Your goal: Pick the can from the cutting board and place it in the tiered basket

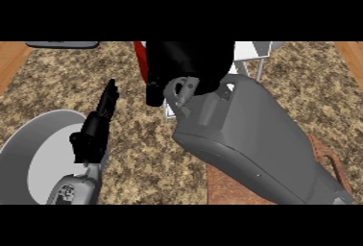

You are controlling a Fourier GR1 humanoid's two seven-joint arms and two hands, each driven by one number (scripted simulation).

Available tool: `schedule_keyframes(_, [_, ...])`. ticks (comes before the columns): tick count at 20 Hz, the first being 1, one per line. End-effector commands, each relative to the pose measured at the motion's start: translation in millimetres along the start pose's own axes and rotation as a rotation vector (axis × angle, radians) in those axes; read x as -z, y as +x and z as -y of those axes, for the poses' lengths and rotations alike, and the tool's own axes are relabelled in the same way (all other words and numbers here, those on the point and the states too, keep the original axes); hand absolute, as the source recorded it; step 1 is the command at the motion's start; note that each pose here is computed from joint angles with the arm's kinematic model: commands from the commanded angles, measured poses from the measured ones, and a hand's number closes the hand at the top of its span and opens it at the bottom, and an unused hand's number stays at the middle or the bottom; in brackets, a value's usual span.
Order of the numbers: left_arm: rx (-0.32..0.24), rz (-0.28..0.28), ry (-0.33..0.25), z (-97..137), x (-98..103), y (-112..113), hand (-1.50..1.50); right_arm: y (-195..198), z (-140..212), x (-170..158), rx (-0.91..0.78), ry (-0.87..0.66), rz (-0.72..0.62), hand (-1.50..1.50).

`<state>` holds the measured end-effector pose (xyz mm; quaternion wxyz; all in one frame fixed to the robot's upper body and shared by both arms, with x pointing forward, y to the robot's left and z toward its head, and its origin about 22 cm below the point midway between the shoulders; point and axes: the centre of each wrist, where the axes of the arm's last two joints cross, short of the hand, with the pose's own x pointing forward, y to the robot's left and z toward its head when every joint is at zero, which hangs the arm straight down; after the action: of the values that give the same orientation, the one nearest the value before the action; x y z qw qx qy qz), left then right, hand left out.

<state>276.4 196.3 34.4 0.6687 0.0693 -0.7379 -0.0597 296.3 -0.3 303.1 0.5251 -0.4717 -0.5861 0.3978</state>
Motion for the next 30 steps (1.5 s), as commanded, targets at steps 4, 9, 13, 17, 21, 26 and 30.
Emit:
schedule_keyframes(4, [0.015,0.005,0.026,2,4,-4,0.00,19,0,29,-0.024,-0.049,-0.193,1.50])
schedule_keyframes(9, [0.007,0.003,0.020,-2,12,7,0.00,1,-4,70,-0.073,-0.037,-0.194,1.50])
schedule_keyframes(13, [0.005,0.012,0.026,-2,7,0,0.00,-6,-11,87,-0.119,-0.045,-0.217,1.50])
schedule_keyframes(17, [0.010,0.014,0.026,-11,-2,5,0.00,-30,-41,93,-0.084,0.017,-0.237,1.50])
schedule_keyframes(21, [-0.002,-0.004,0.008,1,-12,-2,0.00,-47,-35,107,0.198,0.010,-0.347,-1.50])
schedule_keyframes(26, [0.002,-0.013,0.028,-9,-2,-6,0.00,-49,-36,100,0.346,0.001,-0.311,-1.50])
schedule_keyframes(30, [0.002,-0.004,0.031,3,-10,-11,0.00,-79,-16,107,0.531,-0.156,-0.340,-1.50])
